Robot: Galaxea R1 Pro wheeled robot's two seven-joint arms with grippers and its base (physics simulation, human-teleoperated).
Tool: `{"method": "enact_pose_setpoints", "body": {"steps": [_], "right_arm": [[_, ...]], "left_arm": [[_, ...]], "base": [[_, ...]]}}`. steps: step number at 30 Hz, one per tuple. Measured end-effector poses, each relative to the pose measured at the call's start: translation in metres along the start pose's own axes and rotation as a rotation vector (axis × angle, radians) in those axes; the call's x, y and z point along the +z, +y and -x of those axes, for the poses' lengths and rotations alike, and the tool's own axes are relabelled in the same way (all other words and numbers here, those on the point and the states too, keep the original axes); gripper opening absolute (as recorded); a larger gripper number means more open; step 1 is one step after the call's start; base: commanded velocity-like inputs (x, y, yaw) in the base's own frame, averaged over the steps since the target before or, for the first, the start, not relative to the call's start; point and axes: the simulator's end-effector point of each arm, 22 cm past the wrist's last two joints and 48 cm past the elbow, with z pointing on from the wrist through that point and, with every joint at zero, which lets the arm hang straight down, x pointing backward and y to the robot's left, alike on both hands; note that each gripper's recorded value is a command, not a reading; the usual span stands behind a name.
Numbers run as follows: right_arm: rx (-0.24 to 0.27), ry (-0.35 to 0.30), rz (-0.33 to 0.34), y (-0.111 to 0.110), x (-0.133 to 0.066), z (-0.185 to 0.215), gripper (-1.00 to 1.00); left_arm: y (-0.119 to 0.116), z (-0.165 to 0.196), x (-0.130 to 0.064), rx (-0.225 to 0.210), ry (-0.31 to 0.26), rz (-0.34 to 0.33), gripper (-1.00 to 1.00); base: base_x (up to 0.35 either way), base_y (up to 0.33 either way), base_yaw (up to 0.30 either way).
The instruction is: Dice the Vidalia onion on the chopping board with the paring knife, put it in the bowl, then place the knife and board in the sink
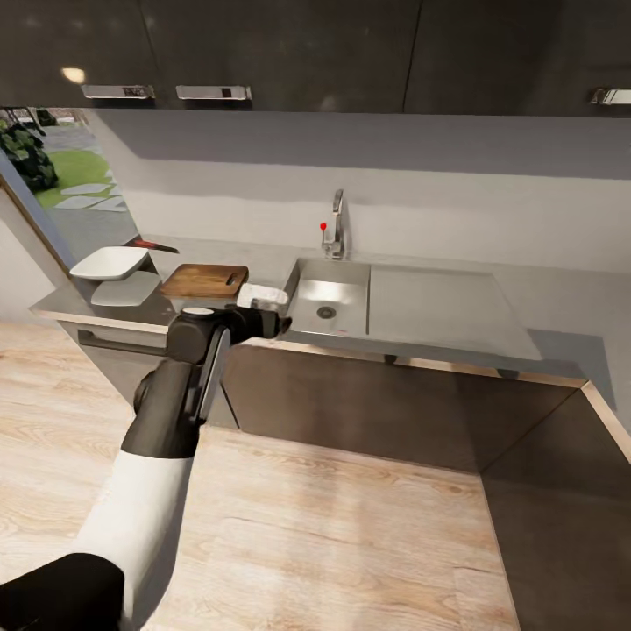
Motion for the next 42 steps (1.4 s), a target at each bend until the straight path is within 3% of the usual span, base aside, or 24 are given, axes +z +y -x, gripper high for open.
{"method": "enact_pose_setpoints", "body": {"steps": [4,7,12,20,34,42], "right_arm": [[0.000,0.000,0.000,0.000,0.000,0.000,1.00],[0.001,0.000,0.001,0.001,0.000,0.000,1.00],[0.001,0.000,0.001,0.001,0.000,0.000,1.00],[0.002,-0.001,0.002,0.002,0.000,0.000,1.00],[0.003,-0.003,0.002,0.002,0.000,0.001,1.00],[0.003,-0.003,0.002,0.002,0.000,0.001,1.00]], "left_arm": [[-0.010,0.035,0.005,-0.020,-0.029,-0.058,1.00],[-0.016,0.048,0.015,-0.031,-0.014,-0.092,1.00],[-0.016,0.050,0.016,-0.031,-0.010,-0.097,1.00],[0.001,0.069,0.001,-0.006,-0.068,-0.066,1.00],[0.001,0.042,0.017,-0.013,0.003,-0.069,1.00],[-0.012,0.023,0.028,0.022,0.055,-0.081,1.00]], "base": [[0.000,0.000,0.000],[0.000,0.000,0.000],[0.000,0.000,0.000],[0.014,-0.006,0.000],[0.239,-0.157,0.000],[0.269,-0.220,0.000]]}}
